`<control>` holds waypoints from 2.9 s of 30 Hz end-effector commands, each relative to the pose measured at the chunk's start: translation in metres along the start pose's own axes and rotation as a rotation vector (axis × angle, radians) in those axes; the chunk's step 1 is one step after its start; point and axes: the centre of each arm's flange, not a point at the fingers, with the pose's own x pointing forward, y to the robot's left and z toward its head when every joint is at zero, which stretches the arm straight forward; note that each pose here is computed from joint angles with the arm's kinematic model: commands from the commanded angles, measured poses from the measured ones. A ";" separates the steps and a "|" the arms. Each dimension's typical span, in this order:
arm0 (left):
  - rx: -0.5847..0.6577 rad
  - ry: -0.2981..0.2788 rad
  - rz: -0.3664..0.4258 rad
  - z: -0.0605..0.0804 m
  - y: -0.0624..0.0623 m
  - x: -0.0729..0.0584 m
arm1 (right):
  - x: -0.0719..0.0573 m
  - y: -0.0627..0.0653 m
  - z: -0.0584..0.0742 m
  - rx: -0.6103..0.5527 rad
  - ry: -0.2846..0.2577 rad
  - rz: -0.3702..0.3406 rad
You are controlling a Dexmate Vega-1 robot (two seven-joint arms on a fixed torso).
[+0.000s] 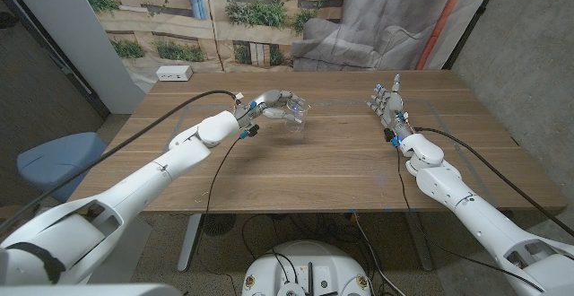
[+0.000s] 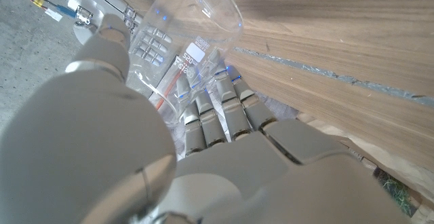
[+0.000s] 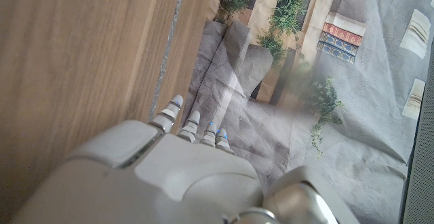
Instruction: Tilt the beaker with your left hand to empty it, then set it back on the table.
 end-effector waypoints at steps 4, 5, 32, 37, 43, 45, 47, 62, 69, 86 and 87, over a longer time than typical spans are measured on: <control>0.113 0.015 -0.040 0.016 0.022 0.001 | 0.000 0.000 0.000 0.000 0.000 -0.001; 0.118 0.016 -0.046 0.017 0.023 0.002 | 0.000 0.000 0.000 0.000 0.000 -0.001; 0.367 0.054 -0.210 0.052 0.022 0.026 | 0.000 0.000 0.000 0.000 0.000 0.000; 0.424 0.075 -0.232 0.056 0.023 0.030 | 0.000 0.000 0.000 0.000 0.001 0.000; 0.460 0.086 -0.278 0.057 0.020 0.034 | 0.000 0.000 0.000 0.000 0.001 0.000; 0.472 0.091 -0.294 0.057 0.019 0.036 | 0.000 0.000 0.000 0.000 0.000 0.000; 0.487 0.101 -0.305 0.058 0.019 0.037 | 0.000 0.000 0.000 0.000 0.000 0.000; 0.637 0.106 -0.406 0.072 0.012 0.054 | 0.000 0.000 0.000 0.000 0.000 0.000; 0.715 0.122 -0.433 0.075 0.008 0.063 | 0.000 0.000 0.000 0.000 0.000 0.000; 0.818 0.169 -0.491 0.080 0.000 0.066 | 0.000 0.000 0.000 0.000 0.000 0.000; 0.819 0.178 -0.492 0.079 0.000 0.067 | 0.000 0.000 0.000 0.000 0.000 0.000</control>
